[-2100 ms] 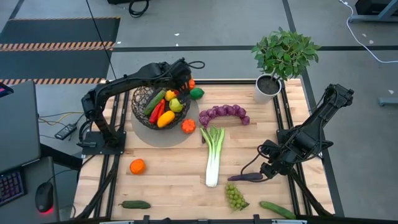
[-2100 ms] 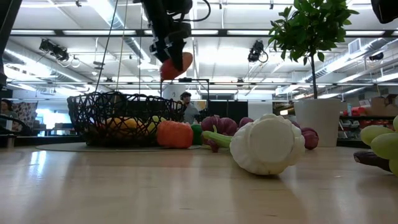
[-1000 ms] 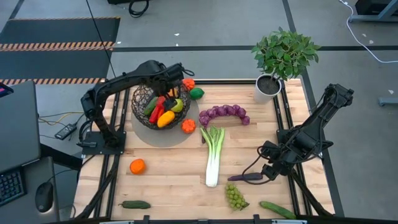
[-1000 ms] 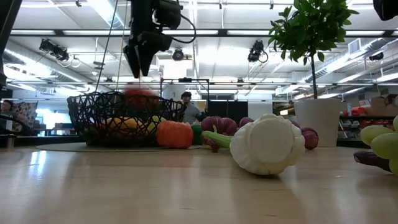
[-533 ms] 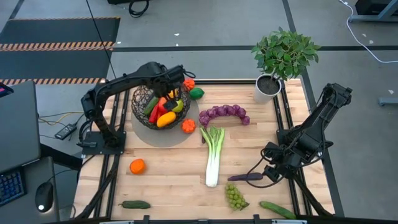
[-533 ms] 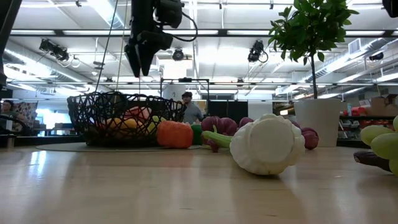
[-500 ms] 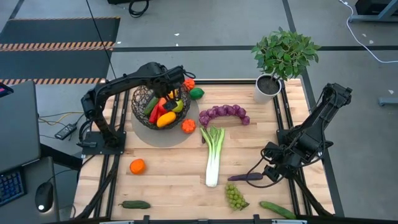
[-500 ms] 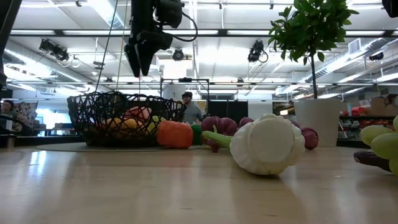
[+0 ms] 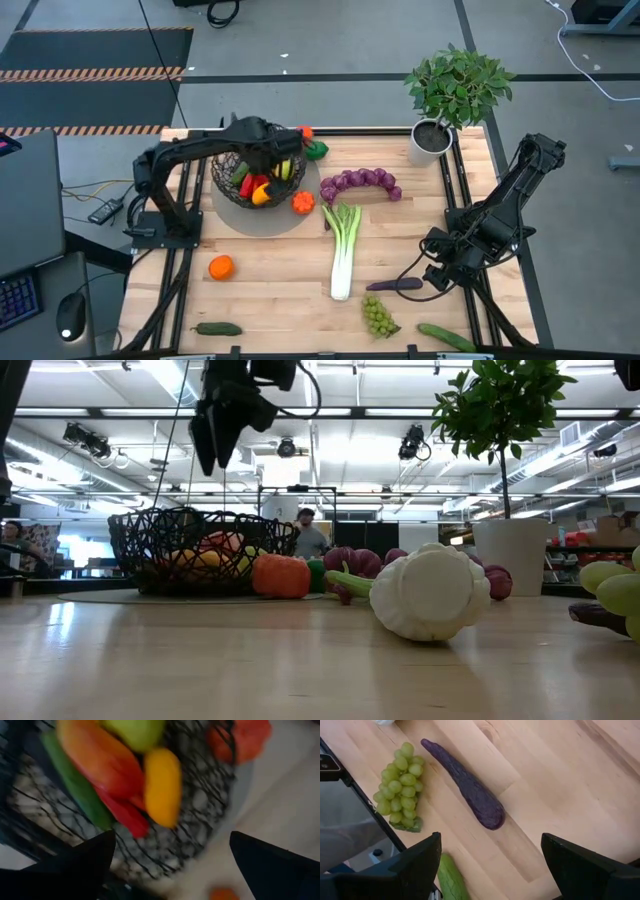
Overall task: Build produce basket
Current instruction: Put the orange into the wire basket
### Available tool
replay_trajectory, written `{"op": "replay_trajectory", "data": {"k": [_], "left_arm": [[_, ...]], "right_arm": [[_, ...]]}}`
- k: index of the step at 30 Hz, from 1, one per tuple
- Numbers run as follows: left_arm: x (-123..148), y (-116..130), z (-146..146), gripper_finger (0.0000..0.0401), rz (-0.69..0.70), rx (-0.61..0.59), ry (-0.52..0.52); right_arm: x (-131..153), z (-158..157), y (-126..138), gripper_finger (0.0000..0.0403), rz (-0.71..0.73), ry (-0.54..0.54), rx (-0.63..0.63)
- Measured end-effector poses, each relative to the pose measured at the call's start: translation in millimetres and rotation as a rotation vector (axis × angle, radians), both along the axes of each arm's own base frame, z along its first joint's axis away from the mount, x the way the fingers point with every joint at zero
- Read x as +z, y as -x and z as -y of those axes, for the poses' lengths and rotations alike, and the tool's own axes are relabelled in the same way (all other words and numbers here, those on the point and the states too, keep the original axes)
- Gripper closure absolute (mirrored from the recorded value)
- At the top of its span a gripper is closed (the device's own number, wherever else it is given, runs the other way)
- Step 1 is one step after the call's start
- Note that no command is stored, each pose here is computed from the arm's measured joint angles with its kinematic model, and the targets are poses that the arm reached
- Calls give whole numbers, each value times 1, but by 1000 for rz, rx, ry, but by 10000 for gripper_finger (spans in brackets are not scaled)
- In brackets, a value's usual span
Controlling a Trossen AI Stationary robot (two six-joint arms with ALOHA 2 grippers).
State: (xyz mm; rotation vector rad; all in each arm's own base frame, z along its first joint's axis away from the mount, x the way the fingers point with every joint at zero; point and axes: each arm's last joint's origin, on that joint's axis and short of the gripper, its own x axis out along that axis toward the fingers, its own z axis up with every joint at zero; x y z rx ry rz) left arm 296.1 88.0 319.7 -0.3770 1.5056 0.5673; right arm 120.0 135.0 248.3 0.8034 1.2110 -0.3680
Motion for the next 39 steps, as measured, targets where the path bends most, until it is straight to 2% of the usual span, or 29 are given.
{"op": "replay_trajectory", "data": {"k": [6,10,17,21,25,33,39], "left_arm": [[0,-3,30,1,-28,-13,19],[0,-5,40,1,-33,22,-91],[0,-10,45,1,27,94,-108],[0,-11,46,1,53,185,-49],[0,-8,56,1,17,237,-12],[5,-5,98,1,29,131,1],[16,7,129,1,77,72,4]], "right_arm": [[0,0,0,58,3,1,14],[0,0,0,58,7,10,37],[0,0,0,58,15,25,73],[0,0,0,58,16,26,73],[0,-4,4,58,14,21,83],[0,-9,13,58,6,34,138],[0,-13,18,58,36,40,107]]}}
